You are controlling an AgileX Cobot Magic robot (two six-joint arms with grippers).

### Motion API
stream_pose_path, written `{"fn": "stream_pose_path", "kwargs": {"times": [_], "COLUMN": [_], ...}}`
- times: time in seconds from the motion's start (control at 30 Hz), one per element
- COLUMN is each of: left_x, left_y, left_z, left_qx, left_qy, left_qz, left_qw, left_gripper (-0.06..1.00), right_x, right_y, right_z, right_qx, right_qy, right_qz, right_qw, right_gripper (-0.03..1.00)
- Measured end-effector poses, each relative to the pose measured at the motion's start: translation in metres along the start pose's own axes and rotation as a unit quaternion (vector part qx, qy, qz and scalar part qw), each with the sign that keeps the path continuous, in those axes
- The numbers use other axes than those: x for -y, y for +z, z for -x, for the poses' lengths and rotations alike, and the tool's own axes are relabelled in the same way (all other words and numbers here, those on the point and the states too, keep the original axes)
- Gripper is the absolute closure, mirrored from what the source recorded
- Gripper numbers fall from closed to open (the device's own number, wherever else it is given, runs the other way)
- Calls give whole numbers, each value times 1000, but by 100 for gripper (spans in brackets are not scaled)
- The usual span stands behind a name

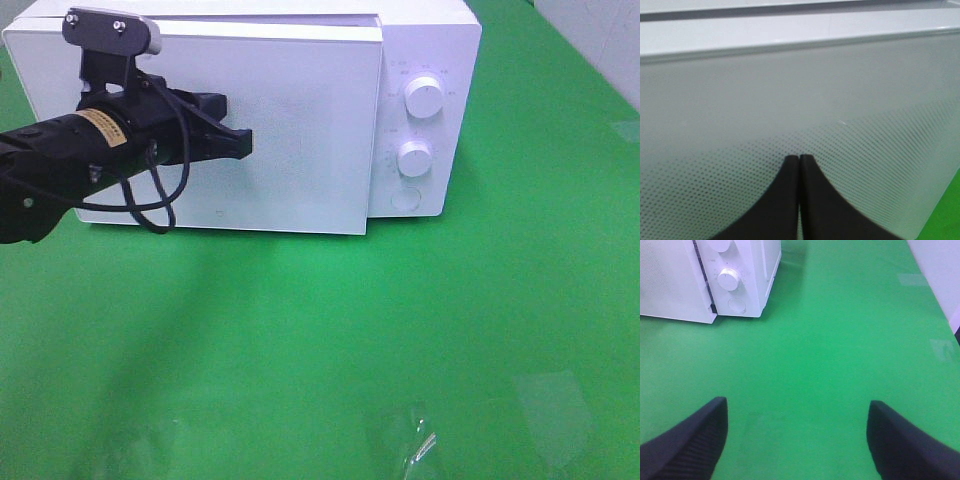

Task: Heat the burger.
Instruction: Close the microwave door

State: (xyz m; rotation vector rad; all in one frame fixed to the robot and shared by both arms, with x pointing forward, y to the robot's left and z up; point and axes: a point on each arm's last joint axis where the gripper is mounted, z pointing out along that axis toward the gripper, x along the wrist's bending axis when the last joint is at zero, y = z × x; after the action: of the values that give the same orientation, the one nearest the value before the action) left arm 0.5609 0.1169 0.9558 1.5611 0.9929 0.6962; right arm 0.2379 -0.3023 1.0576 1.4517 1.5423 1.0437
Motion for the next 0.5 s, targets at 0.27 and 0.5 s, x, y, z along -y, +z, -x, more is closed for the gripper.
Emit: {"fn": "stream_pose_path", "kwargs": {"times": [0.27, 0.5], "left_x": [2, 1], "left_y": [30, 50], "left_z": [24, 40], "left_qx": [29, 50], "left_qy": [10, 24], "left_qz": [-21, -24], "left_qw": [999, 998], "left_gripper": [94, 94], "right_x": [0, 0], "right_y": [0, 0], "right_z": [0, 0], "right_qx": [0, 0], "right_qy": [0, 0], "right_qz": [0, 0], "right_qw": [1000, 1000], "right_gripper": [24, 24]}}
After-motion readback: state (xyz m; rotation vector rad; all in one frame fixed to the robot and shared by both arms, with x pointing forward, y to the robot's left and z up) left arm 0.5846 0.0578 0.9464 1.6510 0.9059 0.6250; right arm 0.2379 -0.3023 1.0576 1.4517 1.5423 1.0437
